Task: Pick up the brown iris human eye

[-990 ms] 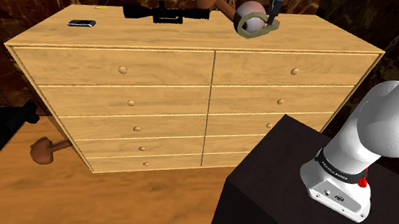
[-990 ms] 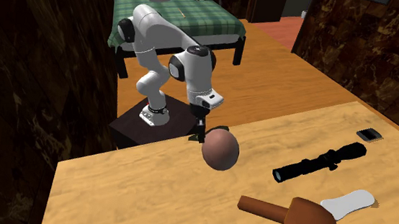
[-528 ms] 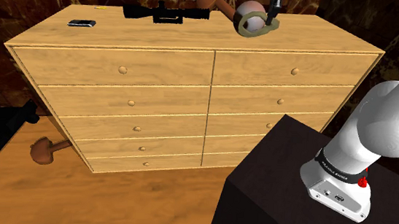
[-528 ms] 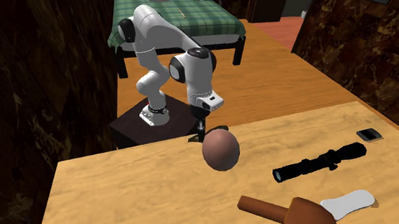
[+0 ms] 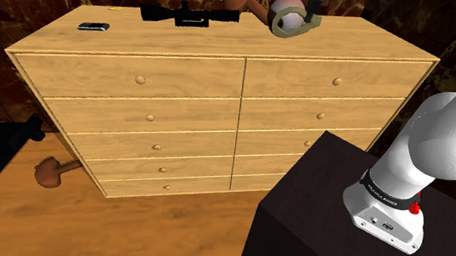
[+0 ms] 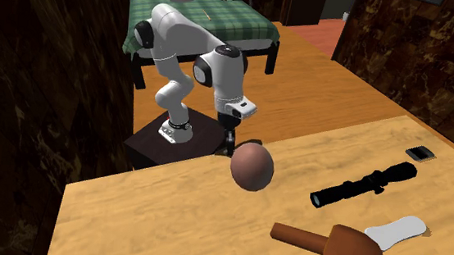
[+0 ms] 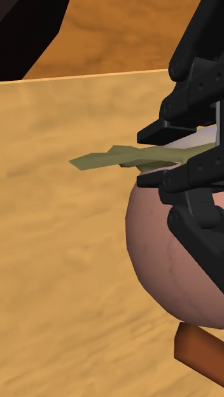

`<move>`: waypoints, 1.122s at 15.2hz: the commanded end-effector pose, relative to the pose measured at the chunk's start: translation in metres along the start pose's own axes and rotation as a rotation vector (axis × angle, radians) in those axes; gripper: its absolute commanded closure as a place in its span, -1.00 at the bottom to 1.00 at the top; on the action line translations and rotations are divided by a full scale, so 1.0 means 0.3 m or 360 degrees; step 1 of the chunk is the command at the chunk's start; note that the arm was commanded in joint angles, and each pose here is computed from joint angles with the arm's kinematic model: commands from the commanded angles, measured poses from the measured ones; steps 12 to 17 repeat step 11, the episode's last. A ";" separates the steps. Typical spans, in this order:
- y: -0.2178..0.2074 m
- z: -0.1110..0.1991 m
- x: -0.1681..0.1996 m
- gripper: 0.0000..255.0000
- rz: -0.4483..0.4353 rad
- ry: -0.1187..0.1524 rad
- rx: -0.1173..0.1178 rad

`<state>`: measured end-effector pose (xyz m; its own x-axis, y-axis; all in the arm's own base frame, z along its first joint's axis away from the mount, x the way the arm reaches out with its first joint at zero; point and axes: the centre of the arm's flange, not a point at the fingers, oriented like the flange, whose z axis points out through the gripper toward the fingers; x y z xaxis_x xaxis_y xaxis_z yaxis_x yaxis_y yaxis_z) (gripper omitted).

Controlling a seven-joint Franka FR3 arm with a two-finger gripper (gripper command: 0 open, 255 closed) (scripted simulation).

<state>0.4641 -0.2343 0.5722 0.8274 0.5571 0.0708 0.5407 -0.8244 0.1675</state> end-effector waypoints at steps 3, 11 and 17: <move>0.015 -0.071 0.004 1.00 0.0000 0.0004 -0.0004; 0.033 -0.177 0.012 1.00 0.0000 0.0004 -0.0004; 0.033 -0.177 0.012 1.00 0.0000 0.0004 -0.0004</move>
